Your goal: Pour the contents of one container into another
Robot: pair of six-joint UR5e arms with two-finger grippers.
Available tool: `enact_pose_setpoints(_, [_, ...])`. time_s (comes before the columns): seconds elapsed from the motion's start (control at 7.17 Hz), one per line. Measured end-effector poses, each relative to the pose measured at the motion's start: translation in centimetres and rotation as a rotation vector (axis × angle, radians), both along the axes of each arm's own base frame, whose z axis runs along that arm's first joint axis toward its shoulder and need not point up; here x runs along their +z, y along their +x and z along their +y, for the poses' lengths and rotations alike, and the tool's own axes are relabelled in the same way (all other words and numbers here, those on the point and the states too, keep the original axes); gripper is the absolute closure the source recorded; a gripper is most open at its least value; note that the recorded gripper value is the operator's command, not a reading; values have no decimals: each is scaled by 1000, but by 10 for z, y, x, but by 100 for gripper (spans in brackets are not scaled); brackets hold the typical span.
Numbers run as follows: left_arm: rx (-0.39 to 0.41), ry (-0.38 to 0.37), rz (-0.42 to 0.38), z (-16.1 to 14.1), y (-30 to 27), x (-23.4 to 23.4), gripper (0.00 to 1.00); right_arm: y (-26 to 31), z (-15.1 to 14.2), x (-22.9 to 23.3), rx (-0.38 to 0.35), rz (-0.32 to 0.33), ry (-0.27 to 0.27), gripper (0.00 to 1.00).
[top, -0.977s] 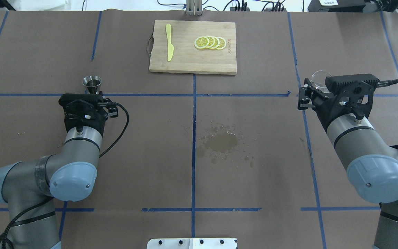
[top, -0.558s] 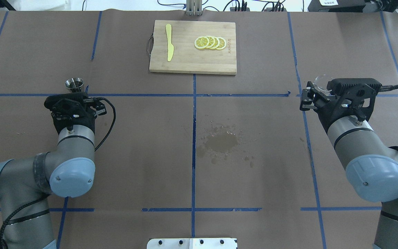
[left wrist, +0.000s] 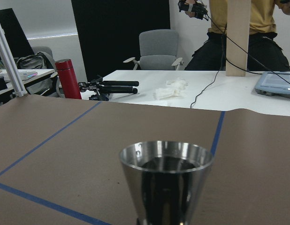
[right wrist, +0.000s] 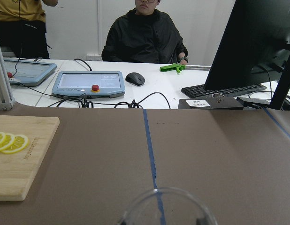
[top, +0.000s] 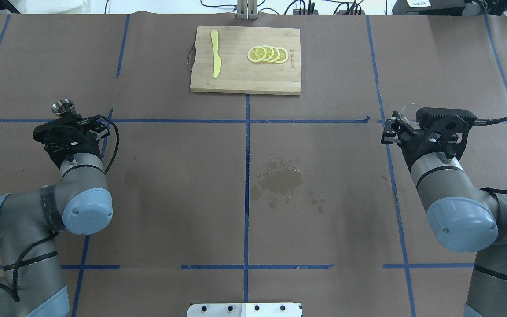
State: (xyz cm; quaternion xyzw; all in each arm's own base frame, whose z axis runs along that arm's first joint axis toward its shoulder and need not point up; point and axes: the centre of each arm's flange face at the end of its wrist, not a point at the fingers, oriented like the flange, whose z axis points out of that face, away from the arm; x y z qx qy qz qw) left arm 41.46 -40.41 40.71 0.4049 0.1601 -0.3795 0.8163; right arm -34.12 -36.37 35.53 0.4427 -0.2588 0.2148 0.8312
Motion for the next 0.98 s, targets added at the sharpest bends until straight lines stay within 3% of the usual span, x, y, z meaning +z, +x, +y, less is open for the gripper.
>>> enact_pose_setpoints(0.42, [-146, -46, 7, 0, 4, 53, 100, -3, -1, 6, 6, 18, -15, 100])
enact_pose_setpoints(0.7, [-178, -56, 3, 3, 9, 61, 100, -7, 2, 23, 47, 1, -38, 100])
enact_pose_setpoints(0.98, [-181, -57, 3, 3, 12, 61, 100, -8, 16, 42, 64, -6, -15, 100])
